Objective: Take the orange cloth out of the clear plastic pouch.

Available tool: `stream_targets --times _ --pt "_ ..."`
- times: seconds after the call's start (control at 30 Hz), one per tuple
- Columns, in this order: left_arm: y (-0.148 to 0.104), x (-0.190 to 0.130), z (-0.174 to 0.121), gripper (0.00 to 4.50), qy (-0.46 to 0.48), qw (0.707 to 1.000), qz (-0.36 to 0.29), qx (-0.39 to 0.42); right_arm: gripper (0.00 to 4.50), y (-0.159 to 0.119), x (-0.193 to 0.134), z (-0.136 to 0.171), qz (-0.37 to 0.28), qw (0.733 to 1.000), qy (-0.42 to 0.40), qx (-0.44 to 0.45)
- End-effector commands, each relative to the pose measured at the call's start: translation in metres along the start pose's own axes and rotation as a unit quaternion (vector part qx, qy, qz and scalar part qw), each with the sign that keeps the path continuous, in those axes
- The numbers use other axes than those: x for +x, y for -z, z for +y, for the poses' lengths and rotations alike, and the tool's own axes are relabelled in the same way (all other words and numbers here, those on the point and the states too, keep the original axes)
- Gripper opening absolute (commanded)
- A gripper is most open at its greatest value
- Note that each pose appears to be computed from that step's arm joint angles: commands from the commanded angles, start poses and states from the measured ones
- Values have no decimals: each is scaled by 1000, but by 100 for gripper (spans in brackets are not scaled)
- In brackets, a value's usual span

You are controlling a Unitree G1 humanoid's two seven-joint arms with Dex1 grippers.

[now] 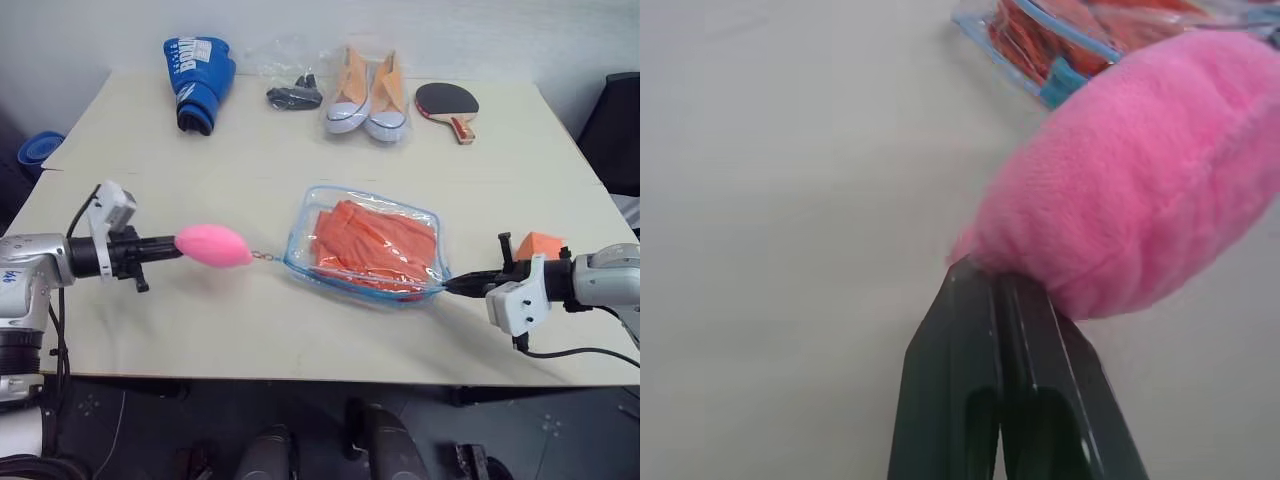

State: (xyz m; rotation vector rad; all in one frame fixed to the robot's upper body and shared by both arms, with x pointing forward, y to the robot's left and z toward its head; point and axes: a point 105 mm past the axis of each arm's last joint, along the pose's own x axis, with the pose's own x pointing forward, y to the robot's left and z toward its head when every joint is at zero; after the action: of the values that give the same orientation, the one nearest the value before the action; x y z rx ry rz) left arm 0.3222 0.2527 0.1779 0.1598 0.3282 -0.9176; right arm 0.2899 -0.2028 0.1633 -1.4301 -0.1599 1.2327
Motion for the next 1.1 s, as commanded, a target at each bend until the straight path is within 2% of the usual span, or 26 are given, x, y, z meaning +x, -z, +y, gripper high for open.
stream_targets --times 0.03,0.13,0.27,0.43,0.47,0.53,0.6,0.67,0.73,0.8,0.83,0.93,1.03,1.1 --pt "-7 9 -8 59 11 1000 -19 1 61 -12 -1 -22 -16 998 59 34" --pt "-6 10 -13 134 20 1000 -19 5 144 -15 -2 -20 -16 997 59 56" --pt "5 2 -9 251 9 1000 0 10 277 -21 -8 -19 -19 993 66 92" --pt "11 -20 17 405 -61 997 22 30 444 -36 -17 -21 -40 978 100 177" --pt "9 -26 25 436 -79 996 22 32 450 -40 -18 -20 -48 973 105 198" --pt "-2 -38 46 446 -130 990 18 46 450 -48 -21 -24 -63 960 130 239" --pt "-29 -37 59 446 -154 986 -11 67 450 -51 -23 -29 -70 950 153 264" --pt "-59 -26 58 446 -143 985 -45 89 450 -53 -24 -33 -72 942 166 281" --pt "-108 13 26 446 -60 981 -89 162 450 -54 -22 -34 -73 938 172 293" --pt "-132 48 -18 446 31 965 -99 240 450 -58 -19 -33 -78 934 166 306" --pt "-131 59 -33 446 62 955 -88 276 450 -60 -18 -31 -82 932 161 314" --pt "-100 89 -79 446 163 889 -15 427 450 -75 -16 -29 -114 916 139 359" --pt "-69 105 -78 446 182 805 53 563 450 -88 -16 -24 -129 908 115 380" --pt "-61 111 -71 446 182 779 69 596 450 -93 -16 -22 -132 905 112 388"
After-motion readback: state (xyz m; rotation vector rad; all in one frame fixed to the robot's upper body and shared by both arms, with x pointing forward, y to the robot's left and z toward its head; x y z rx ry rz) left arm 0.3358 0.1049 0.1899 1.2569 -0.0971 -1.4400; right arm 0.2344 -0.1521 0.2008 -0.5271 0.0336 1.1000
